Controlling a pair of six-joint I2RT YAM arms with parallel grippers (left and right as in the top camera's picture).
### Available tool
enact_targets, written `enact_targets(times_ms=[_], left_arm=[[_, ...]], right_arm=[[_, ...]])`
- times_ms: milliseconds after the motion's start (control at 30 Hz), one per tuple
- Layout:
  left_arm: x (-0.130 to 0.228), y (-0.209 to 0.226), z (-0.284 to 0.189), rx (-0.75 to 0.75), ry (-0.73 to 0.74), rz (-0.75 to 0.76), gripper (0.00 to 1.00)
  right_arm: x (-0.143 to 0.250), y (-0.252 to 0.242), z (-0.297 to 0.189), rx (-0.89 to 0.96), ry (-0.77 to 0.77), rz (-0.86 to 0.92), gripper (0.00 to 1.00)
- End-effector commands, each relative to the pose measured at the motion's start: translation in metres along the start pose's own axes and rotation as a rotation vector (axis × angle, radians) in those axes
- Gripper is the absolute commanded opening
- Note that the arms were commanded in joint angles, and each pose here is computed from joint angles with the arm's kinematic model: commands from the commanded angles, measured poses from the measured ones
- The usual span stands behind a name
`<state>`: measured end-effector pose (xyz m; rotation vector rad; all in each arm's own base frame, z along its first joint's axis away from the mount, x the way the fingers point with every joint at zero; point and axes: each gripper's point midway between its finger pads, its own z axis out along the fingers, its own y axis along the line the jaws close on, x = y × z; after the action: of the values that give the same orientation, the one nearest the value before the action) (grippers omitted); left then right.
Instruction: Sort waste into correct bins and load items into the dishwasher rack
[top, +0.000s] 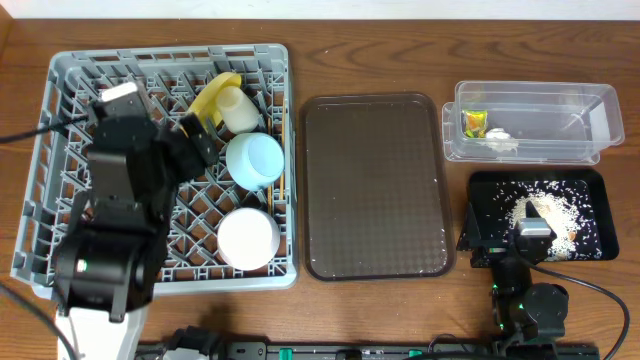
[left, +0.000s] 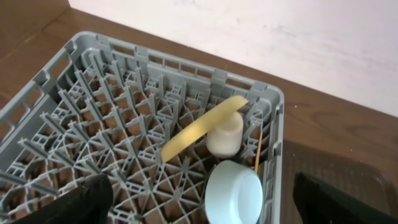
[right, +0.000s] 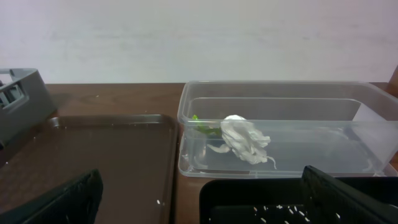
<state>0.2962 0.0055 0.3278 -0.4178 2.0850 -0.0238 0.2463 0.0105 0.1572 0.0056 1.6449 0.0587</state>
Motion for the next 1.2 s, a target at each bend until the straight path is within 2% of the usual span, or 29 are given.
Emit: enact_targets(times_ms=[0,133,267,500,800,1000,1167], left_arm=[[0.004,0.008,-0.025,0.024,-0.040,-0.023,0.94],[0.017,0.022,-0.054,0.051,-0.107,-0.041,0.93],[0.045,0.038,-0.073,0.073,-0.160,-0.057,0.94],[0.100,0.058,-0.070,0.112,-0.236,-0.079,0.94],[0.073,0.040,-0.062,0.288,-0.591,-0.169,0.94],[0.078,0.027,-0.036,0.375,-0.669,-0.160,0.94],[0.097,0.025,-0.011,0.405,-0.673,-0.139,0.94]], right_arm=[[0.000,0.000,0.000,-0.002,0.000,-0.011,0.99],[0.000,0.000,0.000,-0.002,0.000,-0.011,0.99],[0.000,0.000,0.000,-0.002,0.000,-0.011,0.99],[0.000,0.000,0.000,-0.002,0.000,-0.011,0.99],[0.000,0.000,0.000,-0.002,0.000,-0.011,0.99],[0.000,0.000,0.000,-0.002,0.000,-0.011,0.99],[0.000,0.000,0.000,-0.002,0.000,-0.011,0.99]])
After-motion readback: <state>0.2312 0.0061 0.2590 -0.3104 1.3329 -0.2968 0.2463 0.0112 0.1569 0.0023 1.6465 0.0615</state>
